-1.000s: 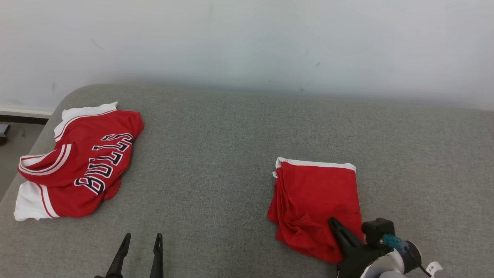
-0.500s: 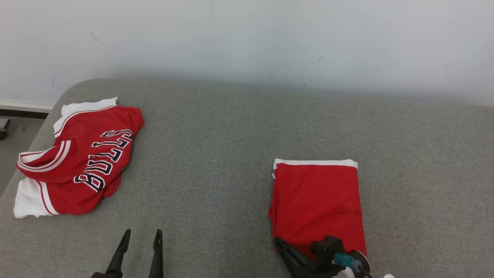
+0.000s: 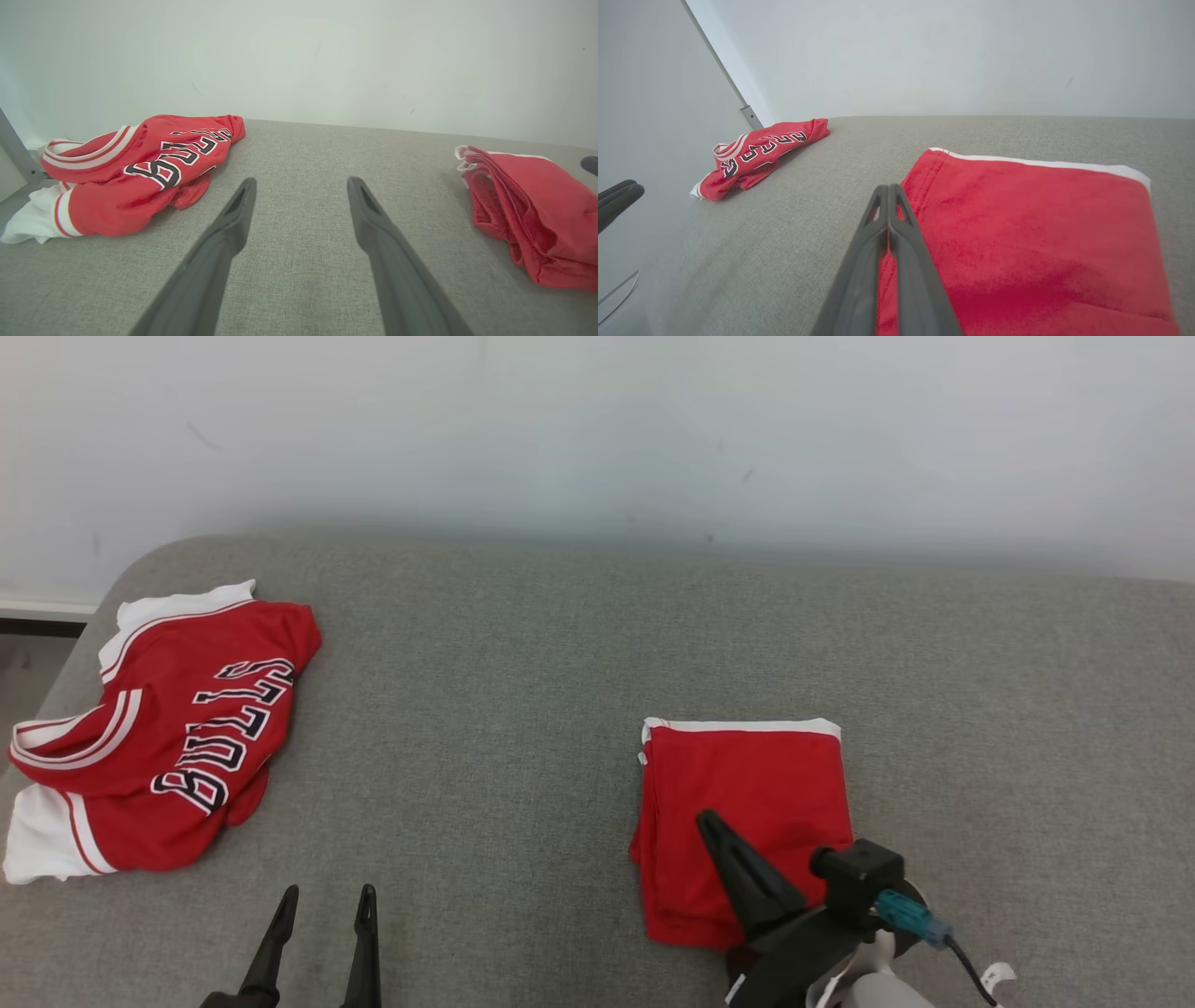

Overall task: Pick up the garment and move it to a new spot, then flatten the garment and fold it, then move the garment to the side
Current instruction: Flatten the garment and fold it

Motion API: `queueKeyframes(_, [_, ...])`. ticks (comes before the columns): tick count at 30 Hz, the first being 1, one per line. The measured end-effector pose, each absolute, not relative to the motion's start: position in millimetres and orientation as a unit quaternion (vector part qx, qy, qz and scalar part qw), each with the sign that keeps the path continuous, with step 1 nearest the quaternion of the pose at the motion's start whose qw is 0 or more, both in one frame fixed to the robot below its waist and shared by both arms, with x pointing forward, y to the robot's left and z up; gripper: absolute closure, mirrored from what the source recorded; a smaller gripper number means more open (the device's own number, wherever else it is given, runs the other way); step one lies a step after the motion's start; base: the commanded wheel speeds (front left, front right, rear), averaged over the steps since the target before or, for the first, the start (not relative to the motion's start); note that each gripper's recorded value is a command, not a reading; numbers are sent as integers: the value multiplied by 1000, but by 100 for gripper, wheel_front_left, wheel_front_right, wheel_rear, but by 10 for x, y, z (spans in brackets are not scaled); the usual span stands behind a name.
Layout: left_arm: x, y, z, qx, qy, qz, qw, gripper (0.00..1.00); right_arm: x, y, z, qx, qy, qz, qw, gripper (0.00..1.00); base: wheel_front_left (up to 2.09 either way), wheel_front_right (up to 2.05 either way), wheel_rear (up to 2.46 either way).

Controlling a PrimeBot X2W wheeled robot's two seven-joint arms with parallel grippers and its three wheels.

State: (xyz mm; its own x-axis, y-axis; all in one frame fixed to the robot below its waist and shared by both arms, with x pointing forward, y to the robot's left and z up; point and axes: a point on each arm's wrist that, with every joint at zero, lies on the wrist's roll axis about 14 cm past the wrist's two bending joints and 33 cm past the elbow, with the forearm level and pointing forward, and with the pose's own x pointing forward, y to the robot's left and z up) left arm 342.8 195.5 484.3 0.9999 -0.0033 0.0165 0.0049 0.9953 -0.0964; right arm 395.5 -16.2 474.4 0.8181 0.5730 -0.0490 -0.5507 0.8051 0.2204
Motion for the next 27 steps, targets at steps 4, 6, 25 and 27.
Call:
queueKeyframes(4, [3452,1926,4874,-48,-13,-7,999,0,4008,-390,4915,101,22,264,959,100,0,0,0])
queueKeyframes(6, [3464,1905,4886,-48,-15,-11,999,0,4032,-523,4995,102,6,245,964,100,0,0,0])
queueKeyframes(25, [3576,1677,4982,-37,-29,-46,998,0,3787,-1656,5185,73,-58,63,994,27,0,0,0])
queueKeyframes(27, [3571,1650,4986,-36,-29,-50,998,0,3736,-1705,5172,75,-57,52,994,0,0,0,0])
